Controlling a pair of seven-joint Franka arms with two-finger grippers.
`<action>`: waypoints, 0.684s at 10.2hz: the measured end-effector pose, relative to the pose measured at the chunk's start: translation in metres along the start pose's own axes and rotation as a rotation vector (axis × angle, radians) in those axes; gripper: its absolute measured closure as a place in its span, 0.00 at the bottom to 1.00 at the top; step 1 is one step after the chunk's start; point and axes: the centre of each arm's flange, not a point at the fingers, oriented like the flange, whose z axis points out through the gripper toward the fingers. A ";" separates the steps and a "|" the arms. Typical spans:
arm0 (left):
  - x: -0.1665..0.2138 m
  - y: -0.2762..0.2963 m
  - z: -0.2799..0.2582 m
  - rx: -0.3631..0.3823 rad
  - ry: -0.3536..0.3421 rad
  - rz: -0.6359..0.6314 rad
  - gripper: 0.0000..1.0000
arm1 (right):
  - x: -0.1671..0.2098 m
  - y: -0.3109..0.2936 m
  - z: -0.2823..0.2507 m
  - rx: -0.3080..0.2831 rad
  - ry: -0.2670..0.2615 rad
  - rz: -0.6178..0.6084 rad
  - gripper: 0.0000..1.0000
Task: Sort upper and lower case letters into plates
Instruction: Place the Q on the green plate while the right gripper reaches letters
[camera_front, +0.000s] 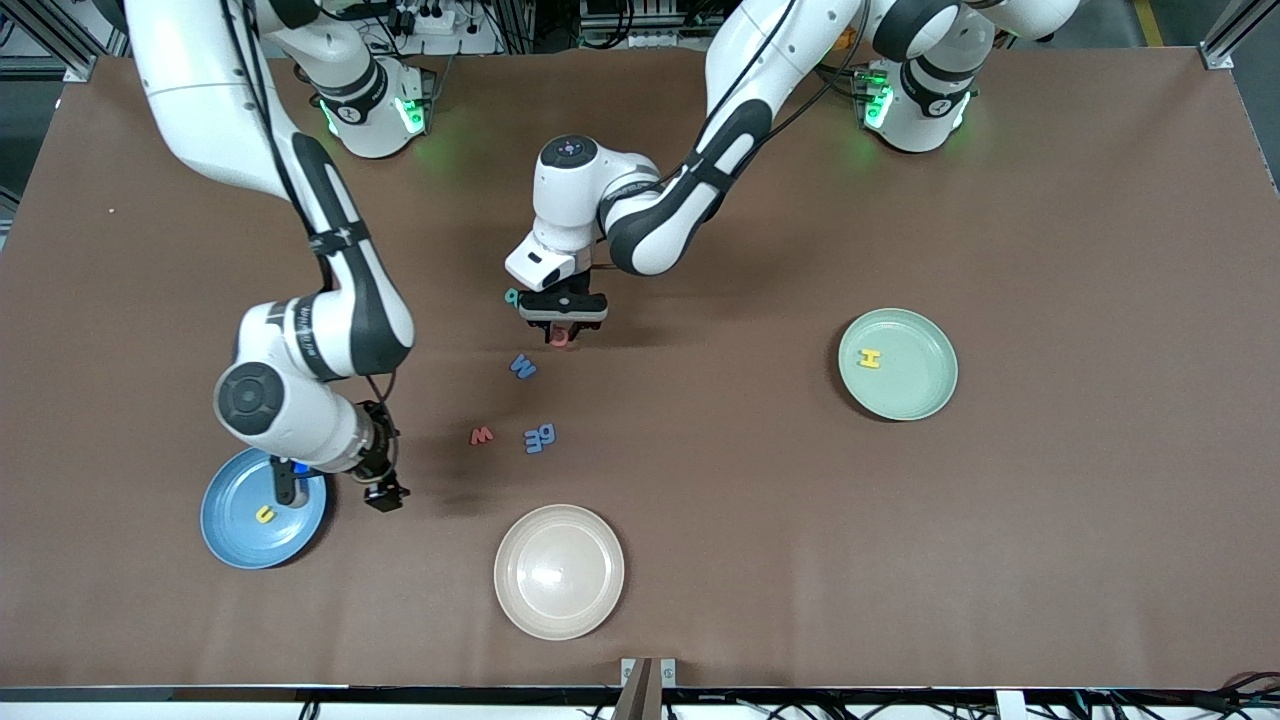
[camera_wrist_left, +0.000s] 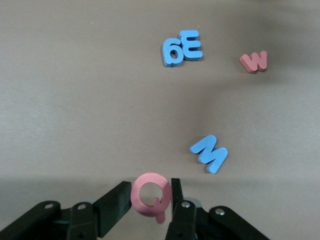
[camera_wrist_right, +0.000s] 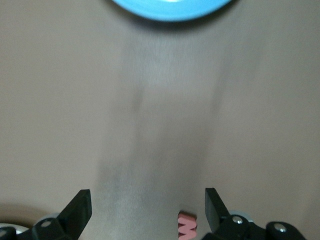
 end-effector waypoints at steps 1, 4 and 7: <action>0.010 -0.004 -0.009 0.024 -0.026 0.011 0.61 | -0.018 -0.005 0.012 0.004 0.003 0.021 0.00; 0.057 -0.045 -0.039 0.083 -0.107 0.080 0.62 | -0.086 -0.015 0.051 0.020 0.008 0.055 0.00; 0.098 -0.123 -0.069 0.103 -0.185 0.178 0.62 | -0.125 -0.015 0.070 0.014 -0.013 0.063 0.00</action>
